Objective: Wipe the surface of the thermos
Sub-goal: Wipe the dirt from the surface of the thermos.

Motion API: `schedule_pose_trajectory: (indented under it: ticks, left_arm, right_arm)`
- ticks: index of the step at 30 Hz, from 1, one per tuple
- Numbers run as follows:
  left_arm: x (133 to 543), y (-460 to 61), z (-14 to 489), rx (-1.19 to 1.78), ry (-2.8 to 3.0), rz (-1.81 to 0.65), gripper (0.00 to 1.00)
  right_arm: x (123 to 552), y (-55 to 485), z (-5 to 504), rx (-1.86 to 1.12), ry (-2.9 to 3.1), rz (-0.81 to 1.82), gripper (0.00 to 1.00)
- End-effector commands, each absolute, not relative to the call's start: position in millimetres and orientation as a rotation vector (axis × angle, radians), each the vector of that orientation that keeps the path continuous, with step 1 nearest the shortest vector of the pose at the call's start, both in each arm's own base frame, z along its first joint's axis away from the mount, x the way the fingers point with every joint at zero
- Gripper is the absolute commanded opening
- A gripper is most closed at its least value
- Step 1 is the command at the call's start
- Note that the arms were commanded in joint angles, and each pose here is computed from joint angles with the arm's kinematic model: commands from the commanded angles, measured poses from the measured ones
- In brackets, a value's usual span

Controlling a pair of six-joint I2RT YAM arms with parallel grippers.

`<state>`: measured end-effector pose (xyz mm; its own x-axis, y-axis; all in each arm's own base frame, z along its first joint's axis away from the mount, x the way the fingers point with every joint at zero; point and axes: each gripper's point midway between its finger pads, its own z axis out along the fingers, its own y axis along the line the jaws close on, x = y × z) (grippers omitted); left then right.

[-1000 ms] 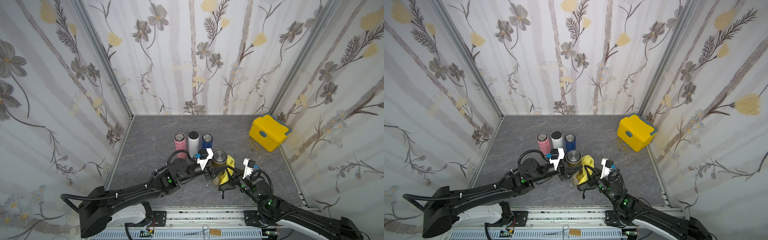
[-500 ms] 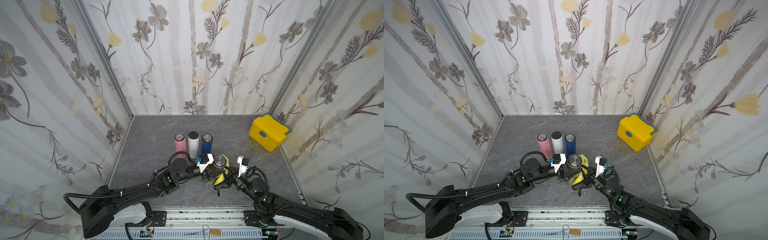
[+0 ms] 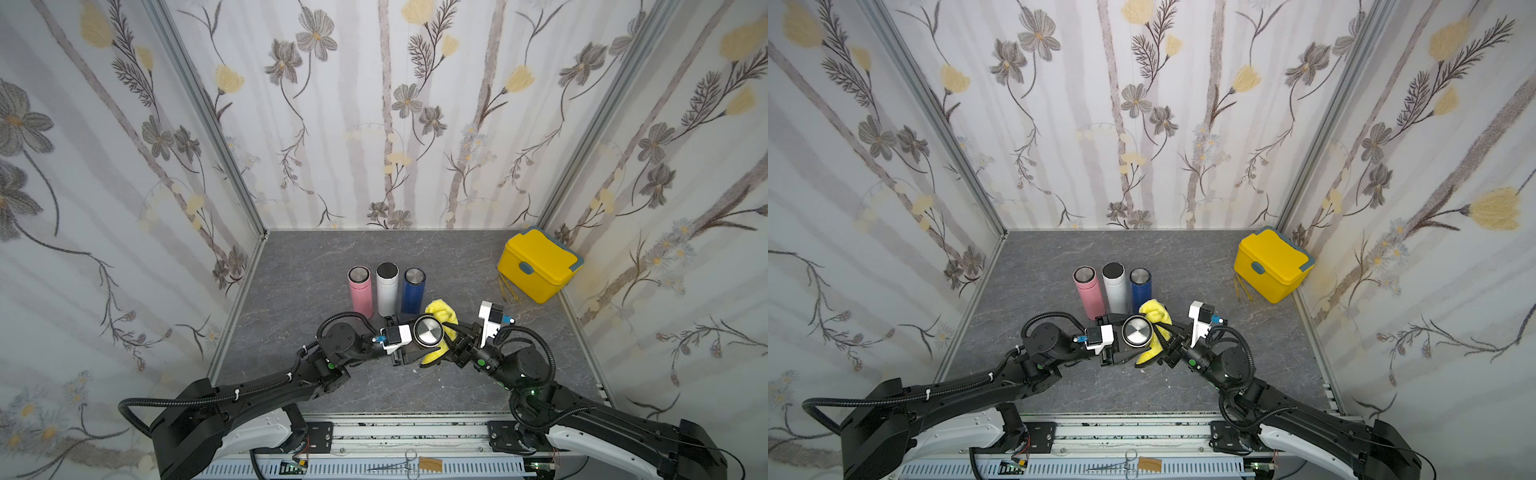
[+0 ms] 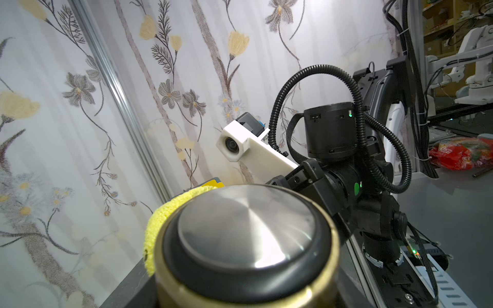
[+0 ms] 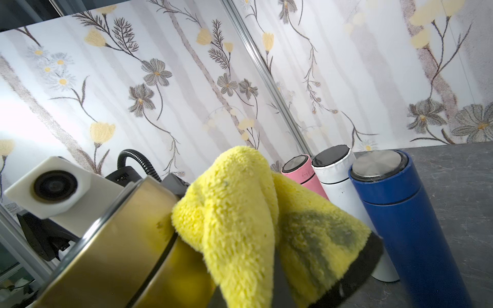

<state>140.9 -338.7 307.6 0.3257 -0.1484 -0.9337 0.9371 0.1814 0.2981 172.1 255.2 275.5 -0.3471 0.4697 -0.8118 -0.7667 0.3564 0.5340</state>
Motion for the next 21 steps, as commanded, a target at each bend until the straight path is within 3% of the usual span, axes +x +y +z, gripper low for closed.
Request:
schedule_pose_trajectory:
  ticks: [1,4,14,21]
  left_arm:
    - [140,-335,318,1.075,0.897,-0.941,0.0]
    - [154,-328,315,0.999,0.953,-0.891,0.0]
    - [199,-303,283,0.877,1.103,-0.588,0.0]
    - [185,-316,276,0.987,1.054,-0.631,0.0]
  right_arm:
    - [158,260,249,-0.345,1.45,1.392,0.0]
    - [167,252,232,-0.286,1.517,1.323,0.0]
    - [133,251,315,-0.413,1.388,1.375,0.0]
    - [138,277,309,-0.427,1.472,1.373,0.0]
